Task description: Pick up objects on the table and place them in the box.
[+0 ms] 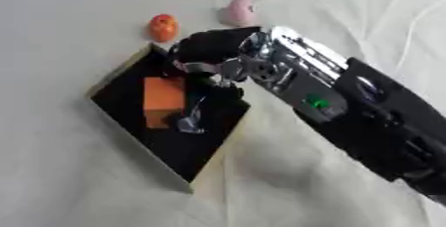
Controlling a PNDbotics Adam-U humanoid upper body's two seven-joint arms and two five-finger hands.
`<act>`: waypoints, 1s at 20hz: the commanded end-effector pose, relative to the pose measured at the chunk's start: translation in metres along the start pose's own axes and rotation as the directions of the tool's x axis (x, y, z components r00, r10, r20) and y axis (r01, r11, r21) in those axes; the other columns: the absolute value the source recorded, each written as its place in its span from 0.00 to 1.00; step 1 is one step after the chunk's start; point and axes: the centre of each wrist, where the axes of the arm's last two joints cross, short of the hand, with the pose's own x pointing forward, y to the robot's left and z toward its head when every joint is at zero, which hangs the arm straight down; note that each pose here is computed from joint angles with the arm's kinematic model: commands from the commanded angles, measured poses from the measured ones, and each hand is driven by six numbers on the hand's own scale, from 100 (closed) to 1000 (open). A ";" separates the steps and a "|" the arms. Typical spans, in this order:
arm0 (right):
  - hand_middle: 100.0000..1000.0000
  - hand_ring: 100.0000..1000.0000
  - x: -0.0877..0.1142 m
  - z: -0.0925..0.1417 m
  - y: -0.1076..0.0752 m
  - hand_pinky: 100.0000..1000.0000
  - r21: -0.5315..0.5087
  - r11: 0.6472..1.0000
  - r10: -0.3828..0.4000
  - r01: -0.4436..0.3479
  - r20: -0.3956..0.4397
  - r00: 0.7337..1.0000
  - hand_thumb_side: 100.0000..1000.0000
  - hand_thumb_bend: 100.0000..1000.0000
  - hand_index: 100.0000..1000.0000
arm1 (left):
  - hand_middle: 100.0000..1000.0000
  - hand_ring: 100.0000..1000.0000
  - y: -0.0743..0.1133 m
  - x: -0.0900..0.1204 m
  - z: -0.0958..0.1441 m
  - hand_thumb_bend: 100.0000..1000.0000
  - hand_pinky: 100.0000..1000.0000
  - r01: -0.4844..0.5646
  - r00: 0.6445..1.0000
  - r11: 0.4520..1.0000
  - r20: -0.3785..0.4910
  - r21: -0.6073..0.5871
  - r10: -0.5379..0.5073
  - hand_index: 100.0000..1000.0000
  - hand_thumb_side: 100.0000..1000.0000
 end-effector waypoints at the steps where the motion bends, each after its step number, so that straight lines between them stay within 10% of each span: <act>1: 0.65 0.82 0.002 0.002 -0.008 0.82 -0.004 0.998 0.064 -0.064 0.012 0.998 0.57 0.28 0.74 | 0.70 0.57 0.001 0.006 -0.005 0.00 0.56 0.001 1.000 1.000 0.031 -0.003 -0.001 0.59 0.93; 8: 0.72 0.87 0.003 0.003 -0.011 0.84 -0.005 0.990 0.142 -0.142 -0.005 0.990 0.66 0.43 0.77 | 0.70 0.57 0.001 0.005 -0.005 0.00 0.55 0.002 1.000 1.000 0.031 -0.005 -0.002 0.59 0.93; 20: 0.71 0.86 0.005 0.034 -0.042 0.85 -0.210 0.967 0.129 -0.142 -0.073 0.989 0.68 0.33 0.77 | 0.70 0.57 0.002 0.005 -0.004 0.00 0.55 0.006 1.000 1.000 0.027 -0.007 -0.005 0.59 0.93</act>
